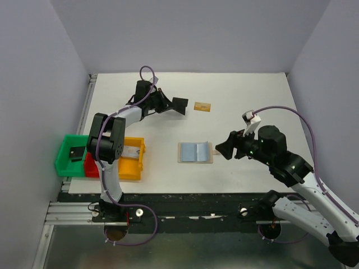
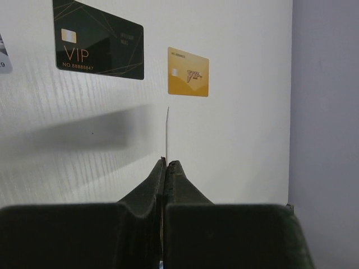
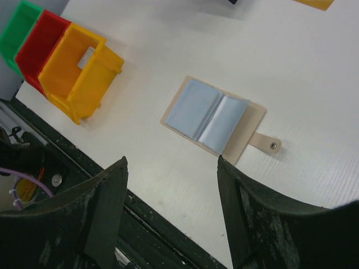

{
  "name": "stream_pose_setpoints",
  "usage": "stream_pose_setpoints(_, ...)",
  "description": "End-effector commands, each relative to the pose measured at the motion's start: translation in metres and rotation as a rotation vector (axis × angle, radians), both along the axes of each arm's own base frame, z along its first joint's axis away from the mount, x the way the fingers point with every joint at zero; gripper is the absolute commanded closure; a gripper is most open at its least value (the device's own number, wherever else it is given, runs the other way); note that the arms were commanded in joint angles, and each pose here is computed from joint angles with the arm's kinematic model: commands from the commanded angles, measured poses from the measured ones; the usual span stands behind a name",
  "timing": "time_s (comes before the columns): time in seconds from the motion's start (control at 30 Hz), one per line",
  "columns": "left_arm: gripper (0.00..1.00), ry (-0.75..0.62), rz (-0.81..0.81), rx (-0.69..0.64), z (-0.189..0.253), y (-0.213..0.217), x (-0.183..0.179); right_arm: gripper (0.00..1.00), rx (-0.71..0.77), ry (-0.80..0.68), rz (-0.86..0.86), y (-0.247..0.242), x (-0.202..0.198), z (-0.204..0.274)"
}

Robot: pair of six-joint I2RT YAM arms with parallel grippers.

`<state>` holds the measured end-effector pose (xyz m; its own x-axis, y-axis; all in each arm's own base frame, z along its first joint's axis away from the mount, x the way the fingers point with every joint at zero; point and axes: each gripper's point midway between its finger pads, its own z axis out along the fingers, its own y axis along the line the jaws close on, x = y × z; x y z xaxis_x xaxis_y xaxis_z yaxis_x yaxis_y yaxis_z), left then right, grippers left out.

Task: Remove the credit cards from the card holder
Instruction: Place the credit card at the center of the board.

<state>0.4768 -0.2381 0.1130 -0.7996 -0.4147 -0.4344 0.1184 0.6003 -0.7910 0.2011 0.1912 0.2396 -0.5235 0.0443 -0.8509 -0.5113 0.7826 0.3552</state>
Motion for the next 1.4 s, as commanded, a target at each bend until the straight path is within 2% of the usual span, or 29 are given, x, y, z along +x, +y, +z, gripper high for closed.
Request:
stream_pose_setpoints(0.0, 1.0, 0.0, 0.0, 0.005, -0.006, 0.0, 0.015, 0.28, 0.022, 0.03, 0.01, 0.004, -0.003, -0.011)
stream_pose_setpoints(0.3, 1.0, 0.051, -0.001, 0.002, -0.037, -0.002, 0.017, 0.28, 0.019, 0.077, 0.019, 0.007, -0.007, -0.027)
stream_pose_setpoints(0.63, 1.0, 0.085, 0.002, -0.019, -0.054, -0.005, 0.017, 0.28, 0.005, 0.106, 0.015, 0.009, -0.005, -0.037)
stream_pose_setpoints(0.93, 0.95, 0.104, 0.028, -0.038, -0.063, -0.003, 0.021, 0.28, -0.002, 0.111, 0.004, 0.006, -0.005, -0.041)
stream_pose_setpoints(1.27, 0.87, 0.09, 0.044, -0.028, -0.06, 0.006, 0.023, 0.28, -0.017, 0.111, 0.001, 0.006, -0.003, -0.043)
stream_pose_setpoints(1.37, 0.78, 0.092, 0.049, -0.015, -0.062, 0.008, 0.023, 0.28, -0.02, 0.113, 0.003, 0.006, -0.004, -0.045)
